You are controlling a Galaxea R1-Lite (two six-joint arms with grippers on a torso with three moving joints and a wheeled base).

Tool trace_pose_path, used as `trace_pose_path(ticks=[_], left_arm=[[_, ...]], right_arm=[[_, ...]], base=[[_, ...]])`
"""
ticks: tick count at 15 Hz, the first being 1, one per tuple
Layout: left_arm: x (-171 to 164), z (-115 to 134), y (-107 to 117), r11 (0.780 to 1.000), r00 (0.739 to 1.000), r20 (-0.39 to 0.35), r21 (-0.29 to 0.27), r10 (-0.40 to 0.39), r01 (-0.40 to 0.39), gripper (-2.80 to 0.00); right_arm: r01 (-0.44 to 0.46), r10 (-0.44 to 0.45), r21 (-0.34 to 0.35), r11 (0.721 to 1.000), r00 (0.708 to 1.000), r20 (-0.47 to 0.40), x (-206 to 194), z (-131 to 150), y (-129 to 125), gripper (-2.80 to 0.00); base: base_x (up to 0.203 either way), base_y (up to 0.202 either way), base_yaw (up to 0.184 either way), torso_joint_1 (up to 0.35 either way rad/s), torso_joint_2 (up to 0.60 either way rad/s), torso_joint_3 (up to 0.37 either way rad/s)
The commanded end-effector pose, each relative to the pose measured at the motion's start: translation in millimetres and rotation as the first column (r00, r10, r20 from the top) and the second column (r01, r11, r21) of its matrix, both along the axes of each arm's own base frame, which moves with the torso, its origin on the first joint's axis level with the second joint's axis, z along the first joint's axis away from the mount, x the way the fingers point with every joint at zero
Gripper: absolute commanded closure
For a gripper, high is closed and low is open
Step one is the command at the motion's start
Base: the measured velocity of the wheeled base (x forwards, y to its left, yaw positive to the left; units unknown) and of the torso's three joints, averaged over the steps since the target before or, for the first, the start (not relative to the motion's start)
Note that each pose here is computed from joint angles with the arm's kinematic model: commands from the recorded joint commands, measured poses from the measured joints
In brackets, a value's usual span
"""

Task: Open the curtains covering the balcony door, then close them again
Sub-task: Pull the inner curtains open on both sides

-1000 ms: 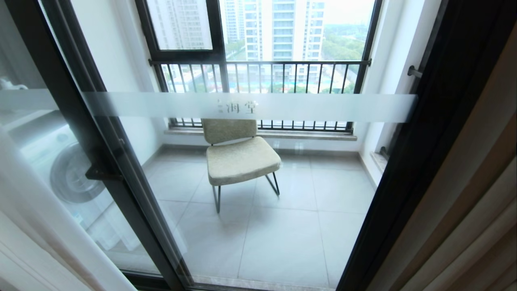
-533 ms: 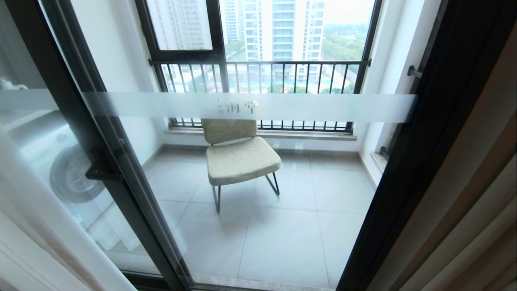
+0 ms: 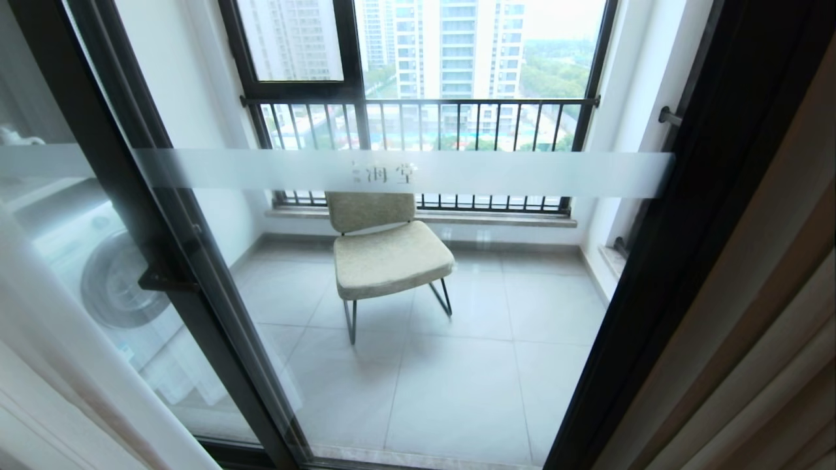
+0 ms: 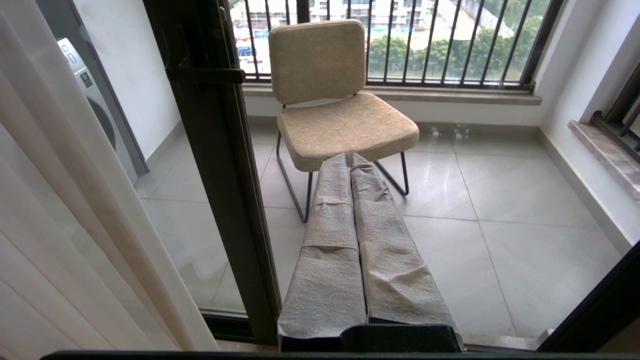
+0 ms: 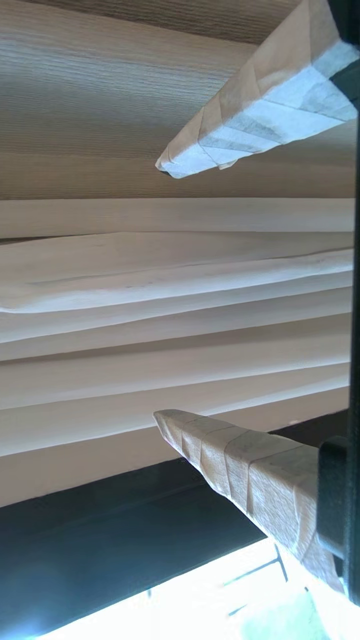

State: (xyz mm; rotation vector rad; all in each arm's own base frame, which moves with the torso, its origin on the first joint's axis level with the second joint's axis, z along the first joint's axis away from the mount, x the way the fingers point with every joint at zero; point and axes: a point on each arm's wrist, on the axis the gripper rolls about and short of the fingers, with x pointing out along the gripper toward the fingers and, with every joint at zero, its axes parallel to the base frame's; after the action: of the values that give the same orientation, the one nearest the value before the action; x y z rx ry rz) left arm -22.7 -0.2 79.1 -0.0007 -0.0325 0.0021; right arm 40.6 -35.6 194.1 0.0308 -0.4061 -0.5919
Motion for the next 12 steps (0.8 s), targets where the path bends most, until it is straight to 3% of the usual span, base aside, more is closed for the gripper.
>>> trace_pose_path(ticks=[1, 6, 7, 8, 12], left_arm=[[0.0, 0.1, 0.0, 1.0, 1.0, 0.001, -0.001, 0.001, -0.001, 0.0], [0.0, 0.1, 0.0, 1.0, 1.0, 0.001, -0.001, 0.001, -0.001, 0.0], [0.0, 0.0, 0.0, 1.0, 1.0, 0.0, -0.001, 0.001, -0.001, 0.0], [0.0, 0.1, 0.0, 1.0, 1.0, 0.001, -0.001, 0.001, -0.001, 0.0], [0.0, 0.1, 0.0, 1.0, 1.0, 0.001, -0.001, 0.001, -0.001, 0.0]], right_arm=[[0.0, 0.0, -0.013, 1.0, 1.0, 0.004, -4.0, -4.7, 4.1, -2.8], [0.002, -0.002, -0.01, 1.0, 1.0, -0.008, -5.6, -10.1, 5.6, -2.8], [0.003, -0.003, -0.01, 1.0, 1.0, -0.007, -6.0, -11.3, 6.0, -1.52], [0.002, -0.002, -0.008, 1.0, 1.0, -0.009, -6.2, -12.0, 6.2, 0.0], [0.004, -0.004, -0.01, 1.0, 1.0, -0.011, -9.8, -17.9, 9.8, 0.0]], base=[[0.0, 0.0, 0.0, 0.0, 0.0, 0.0], [0.0, 0.0, 0.0, 0.0, 0.0, 0.0], [0.0, 0.0, 0.0, 0.0, 0.0, 0.0], [0.0, 0.0, 0.0, 0.0, 0.0, 0.0], [0.0, 0.0, 0.0, 0.0, 0.0, 0.0]])
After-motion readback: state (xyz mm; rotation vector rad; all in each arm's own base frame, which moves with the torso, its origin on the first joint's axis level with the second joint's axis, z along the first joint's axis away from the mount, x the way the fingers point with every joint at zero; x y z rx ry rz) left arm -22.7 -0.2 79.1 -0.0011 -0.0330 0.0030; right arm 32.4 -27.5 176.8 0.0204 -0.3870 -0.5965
